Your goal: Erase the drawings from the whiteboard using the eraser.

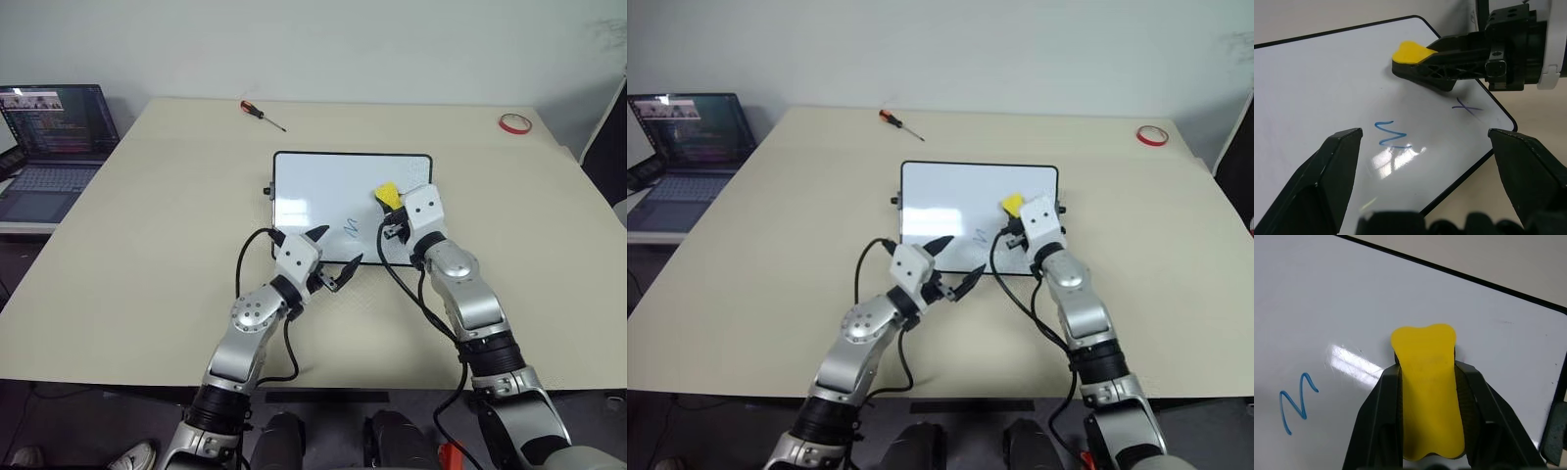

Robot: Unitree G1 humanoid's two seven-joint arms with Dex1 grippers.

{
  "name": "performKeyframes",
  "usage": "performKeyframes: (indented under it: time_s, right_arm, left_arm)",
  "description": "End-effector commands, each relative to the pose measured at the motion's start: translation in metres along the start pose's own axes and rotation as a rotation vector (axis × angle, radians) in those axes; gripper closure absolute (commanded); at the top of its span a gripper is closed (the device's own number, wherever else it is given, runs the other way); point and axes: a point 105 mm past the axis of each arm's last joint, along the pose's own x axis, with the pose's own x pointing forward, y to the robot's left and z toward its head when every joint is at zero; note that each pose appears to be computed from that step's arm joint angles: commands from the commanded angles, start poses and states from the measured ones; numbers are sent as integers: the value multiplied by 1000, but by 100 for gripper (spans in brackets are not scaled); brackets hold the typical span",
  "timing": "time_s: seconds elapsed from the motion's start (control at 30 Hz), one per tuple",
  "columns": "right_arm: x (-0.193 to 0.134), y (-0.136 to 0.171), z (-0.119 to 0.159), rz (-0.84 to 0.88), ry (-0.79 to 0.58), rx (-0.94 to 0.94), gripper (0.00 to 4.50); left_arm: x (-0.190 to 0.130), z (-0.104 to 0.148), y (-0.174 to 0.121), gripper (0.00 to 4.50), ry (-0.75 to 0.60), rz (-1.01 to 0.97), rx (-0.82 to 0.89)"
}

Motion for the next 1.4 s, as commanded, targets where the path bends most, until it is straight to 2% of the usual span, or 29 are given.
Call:
performKeyframes:
  time_s: [0.03,0.2,0.33,0.63,0.87,1.07,1.3,1.4]
  right_arm:
    - [-15,-22,-14,-55,63,-41,340]
    - [-41,-34,-34,-42,138,-66,340]
    - [-46,-39,-35,-47,146,-69,340]
    - [-13,-32,16,-55,-65,-21,340]
    - [7,-19,26,-18,-90,-24,340]
    - [3,-17,1,3,13,-7,340]
    - [-26,-33,-26,-46,108,48,340]
    - [-34,-35,-29,-60,118,55,340]
  left_arm:
    - [4,11,-6,0,-50,-24,12]
    - [7,10,-12,0,-55,-37,1]
    - [8,10,-13,0,-59,-36,-3]
    - [8,11,-12,0,-61,-25,-5]
    - [6,10,-10,0,-56,-13,0]
    - [7,13,-11,0,-61,-8,-2]
    - [6,12,-17,0,-60,-27,-11]
    - [7,12,-19,0,-60,-36,-13]
